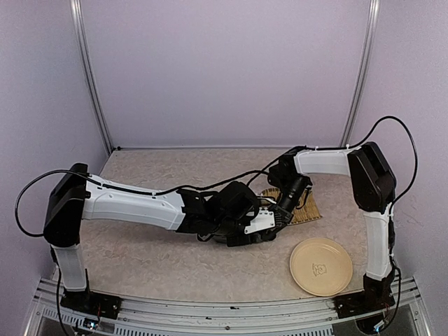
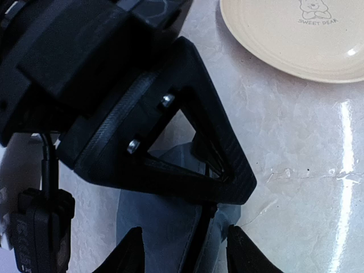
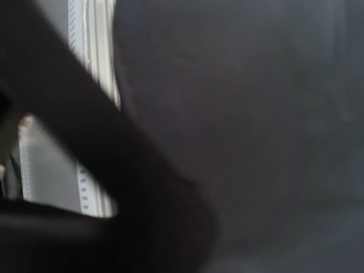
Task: Sort the hair-cutting tools
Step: Zip the zipper on the kit bag.
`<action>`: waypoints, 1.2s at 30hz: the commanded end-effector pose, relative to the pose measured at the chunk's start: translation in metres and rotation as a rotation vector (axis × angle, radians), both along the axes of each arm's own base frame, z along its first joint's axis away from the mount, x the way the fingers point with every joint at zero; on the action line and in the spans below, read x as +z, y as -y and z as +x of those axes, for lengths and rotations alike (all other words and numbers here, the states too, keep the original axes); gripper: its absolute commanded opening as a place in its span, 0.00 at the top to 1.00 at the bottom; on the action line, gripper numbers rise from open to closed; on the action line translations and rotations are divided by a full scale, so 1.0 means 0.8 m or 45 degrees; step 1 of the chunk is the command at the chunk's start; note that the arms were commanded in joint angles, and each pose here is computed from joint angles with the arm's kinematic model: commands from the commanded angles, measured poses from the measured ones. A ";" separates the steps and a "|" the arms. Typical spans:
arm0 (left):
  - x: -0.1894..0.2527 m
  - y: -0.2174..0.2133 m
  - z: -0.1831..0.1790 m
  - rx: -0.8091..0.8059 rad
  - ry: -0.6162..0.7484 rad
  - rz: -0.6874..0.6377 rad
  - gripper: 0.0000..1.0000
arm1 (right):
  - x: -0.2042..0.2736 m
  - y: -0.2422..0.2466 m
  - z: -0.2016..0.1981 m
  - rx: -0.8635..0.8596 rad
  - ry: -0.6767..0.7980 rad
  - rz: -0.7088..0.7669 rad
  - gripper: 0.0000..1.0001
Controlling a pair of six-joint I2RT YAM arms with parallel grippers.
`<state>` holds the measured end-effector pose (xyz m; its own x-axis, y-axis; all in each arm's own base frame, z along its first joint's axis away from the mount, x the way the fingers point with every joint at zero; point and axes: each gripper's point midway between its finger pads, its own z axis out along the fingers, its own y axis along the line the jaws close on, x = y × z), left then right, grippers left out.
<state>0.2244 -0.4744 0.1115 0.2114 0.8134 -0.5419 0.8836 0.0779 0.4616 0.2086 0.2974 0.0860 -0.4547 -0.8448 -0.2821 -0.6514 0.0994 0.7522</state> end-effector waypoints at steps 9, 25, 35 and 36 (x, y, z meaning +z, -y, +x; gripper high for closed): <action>-0.025 0.012 0.021 0.037 0.164 0.182 0.81 | 0.021 -0.010 -0.006 0.012 0.017 0.040 1.00; 0.023 -0.037 0.022 0.138 0.152 0.063 1.00 | -0.057 0.050 0.007 -0.072 0.023 -0.347 1.00; 0.030 -0.065 0.028 0.225 0.127 0.077 1.00 | -0.072 0.093 0.034 -0.196 0.098 -0.476 1.00; 0.028 -0.070 0.030 0.236 0.119 0.085 1.00 | -0.072 0.097 0.037 -0.208 0.108 -0.482 1.00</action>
